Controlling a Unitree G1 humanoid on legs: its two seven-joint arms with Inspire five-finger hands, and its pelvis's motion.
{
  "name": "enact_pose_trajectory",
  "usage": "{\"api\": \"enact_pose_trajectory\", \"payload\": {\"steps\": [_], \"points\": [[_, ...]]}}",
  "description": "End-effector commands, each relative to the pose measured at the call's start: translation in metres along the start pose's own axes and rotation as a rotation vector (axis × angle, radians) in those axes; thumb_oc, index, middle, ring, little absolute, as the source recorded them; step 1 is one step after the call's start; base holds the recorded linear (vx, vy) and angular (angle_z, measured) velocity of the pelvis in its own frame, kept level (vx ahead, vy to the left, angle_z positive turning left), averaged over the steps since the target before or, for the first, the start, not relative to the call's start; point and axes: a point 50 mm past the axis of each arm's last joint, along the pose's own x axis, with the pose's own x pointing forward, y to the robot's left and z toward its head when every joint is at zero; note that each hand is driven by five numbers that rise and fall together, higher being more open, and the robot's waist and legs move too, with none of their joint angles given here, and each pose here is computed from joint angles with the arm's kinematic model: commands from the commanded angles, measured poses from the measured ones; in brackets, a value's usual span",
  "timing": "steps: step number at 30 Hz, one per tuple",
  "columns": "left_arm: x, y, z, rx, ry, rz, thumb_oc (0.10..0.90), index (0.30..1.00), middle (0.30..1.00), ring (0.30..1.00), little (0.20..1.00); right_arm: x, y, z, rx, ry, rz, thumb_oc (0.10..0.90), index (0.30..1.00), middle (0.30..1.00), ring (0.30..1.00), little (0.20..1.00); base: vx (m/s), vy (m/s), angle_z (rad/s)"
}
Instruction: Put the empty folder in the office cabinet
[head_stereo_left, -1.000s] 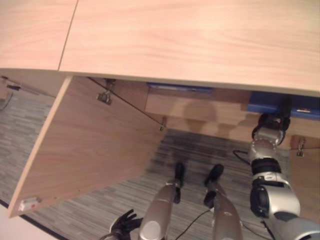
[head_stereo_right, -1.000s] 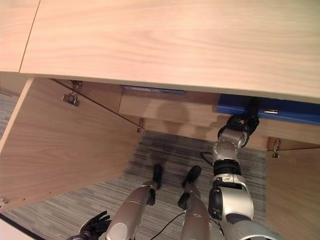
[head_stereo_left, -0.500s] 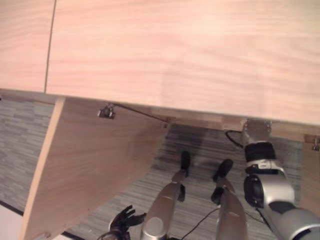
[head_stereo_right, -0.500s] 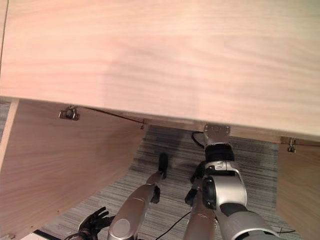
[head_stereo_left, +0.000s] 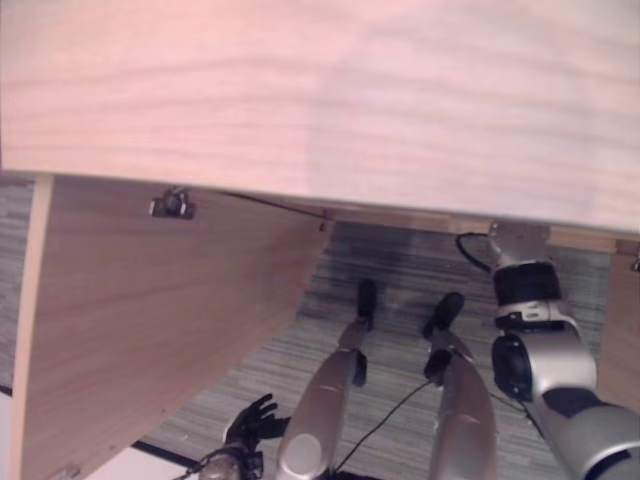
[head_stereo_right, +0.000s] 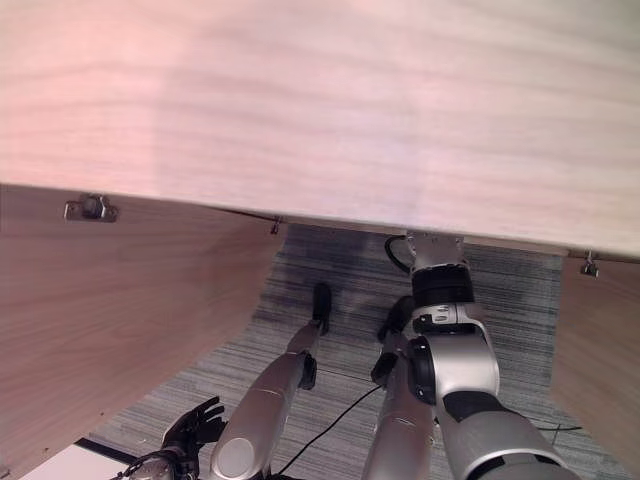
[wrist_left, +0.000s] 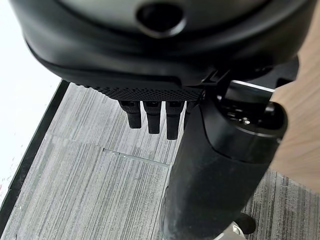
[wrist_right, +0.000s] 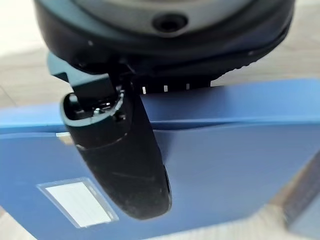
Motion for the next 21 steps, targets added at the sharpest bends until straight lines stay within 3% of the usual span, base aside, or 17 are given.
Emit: {"api": "enact_pose_trajectory", "payload": {"steps": [1,19,21], "points": [[-0.018,0.047,-0.037,0.082,0.131,0.143,0.8,0.9,0.9,0.9,0.9,-0.007,0.068,0.031,0.0,-0.139,0.325,0.8,0.9,0.9,0.9,0.9,0.0,-0.016,-0.05],[-0.019,0.054,-0.039,0.07,0.147,0.17,0.8,0.9,0.9,0.9,0.9,0.002,0.009,0.018,-0.055,-0.064,0.171,0.8,0.9,0.9,0.9,0.9,0.0,-0.001,0.0],[-0.02,0.058,-0.041,0.067,0.158,0.177,0.8,0.9,0.9,0.9,0.9,0.008,-0.001,0.018,-0.126,-0.051,0.136,0.8,0.9,0.9,0.9,0.9,-0.09,0.008,0.0]]}}
